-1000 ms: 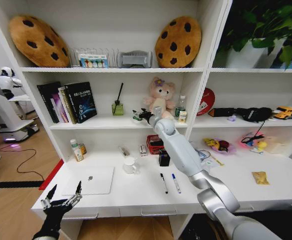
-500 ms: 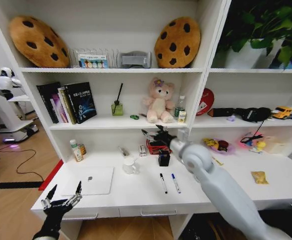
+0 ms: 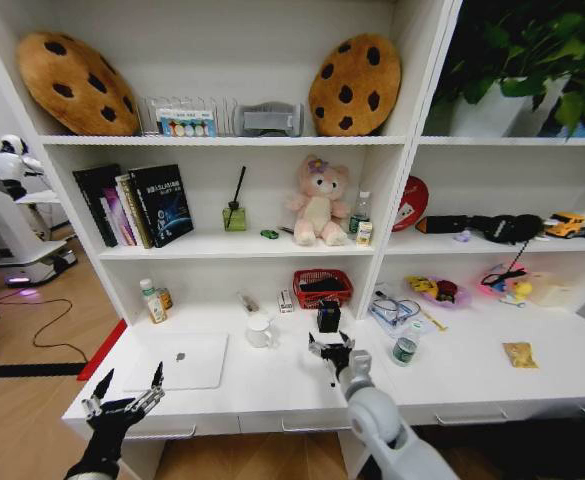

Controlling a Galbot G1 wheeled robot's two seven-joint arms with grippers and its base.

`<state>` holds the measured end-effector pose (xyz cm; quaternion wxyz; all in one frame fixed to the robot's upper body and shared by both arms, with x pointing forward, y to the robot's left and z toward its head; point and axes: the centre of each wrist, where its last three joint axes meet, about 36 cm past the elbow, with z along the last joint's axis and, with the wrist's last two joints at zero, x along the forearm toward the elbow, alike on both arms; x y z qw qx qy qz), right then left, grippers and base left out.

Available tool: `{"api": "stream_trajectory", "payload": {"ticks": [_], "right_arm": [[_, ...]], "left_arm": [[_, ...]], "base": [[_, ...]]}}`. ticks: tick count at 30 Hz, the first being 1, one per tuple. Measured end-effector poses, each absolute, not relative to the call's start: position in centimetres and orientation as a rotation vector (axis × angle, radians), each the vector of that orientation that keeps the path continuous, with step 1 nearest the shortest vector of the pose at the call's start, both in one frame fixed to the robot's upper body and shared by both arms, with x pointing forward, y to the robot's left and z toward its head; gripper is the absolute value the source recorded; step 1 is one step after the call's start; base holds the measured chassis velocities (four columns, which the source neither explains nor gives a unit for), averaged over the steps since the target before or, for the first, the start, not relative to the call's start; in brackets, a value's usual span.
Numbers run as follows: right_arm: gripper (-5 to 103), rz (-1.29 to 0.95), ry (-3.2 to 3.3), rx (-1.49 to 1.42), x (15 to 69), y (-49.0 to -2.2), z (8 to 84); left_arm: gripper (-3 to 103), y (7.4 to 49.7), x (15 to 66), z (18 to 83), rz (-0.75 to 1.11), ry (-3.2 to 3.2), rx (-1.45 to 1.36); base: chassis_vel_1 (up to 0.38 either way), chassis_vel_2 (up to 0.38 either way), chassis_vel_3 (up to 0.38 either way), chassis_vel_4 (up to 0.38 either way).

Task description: Organize the objects on the table.

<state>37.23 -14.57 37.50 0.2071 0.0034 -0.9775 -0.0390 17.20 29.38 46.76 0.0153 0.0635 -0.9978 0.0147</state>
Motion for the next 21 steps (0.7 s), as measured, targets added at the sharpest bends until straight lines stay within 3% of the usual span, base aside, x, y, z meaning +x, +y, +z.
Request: {"api": "stream_trajectory", "payload": {"ticks": [10, 14, 16, 21], "right_arm": [[86, -0.098, -2.686, -0.042, 37.9, -14.9, 35.9], [75, -0.095, -2.670, -0.028, 38.0, -15.2, 35.4], [65, -0.092, -2.663, -0.021, 38.3, -15.4, 35.4], [63, -0.084, -2.650, -0.011, 38.7, -15.7, 35.3]], "left_arm": [[100, 29.4, 17.2, 46.8, 0.046, -3.104, 0.197], [100, 29.4, 17.2, 46.8, 0.046, -3.104, 0.197], [100, 29.4, 17.2, 46.8, 0.046, -3.104, 0.197], [100, 29.4, 17.2, 46.8, 0.046, -3.104, 0.197]], "base": [[0.000, 0.000, 0.000, 0.000], [0.000, 0.000, 0.000, 0.000], [0.000, 0.000, 0.000, 0.000], [0.000, 0.000, 0.000, 0.000]]}}
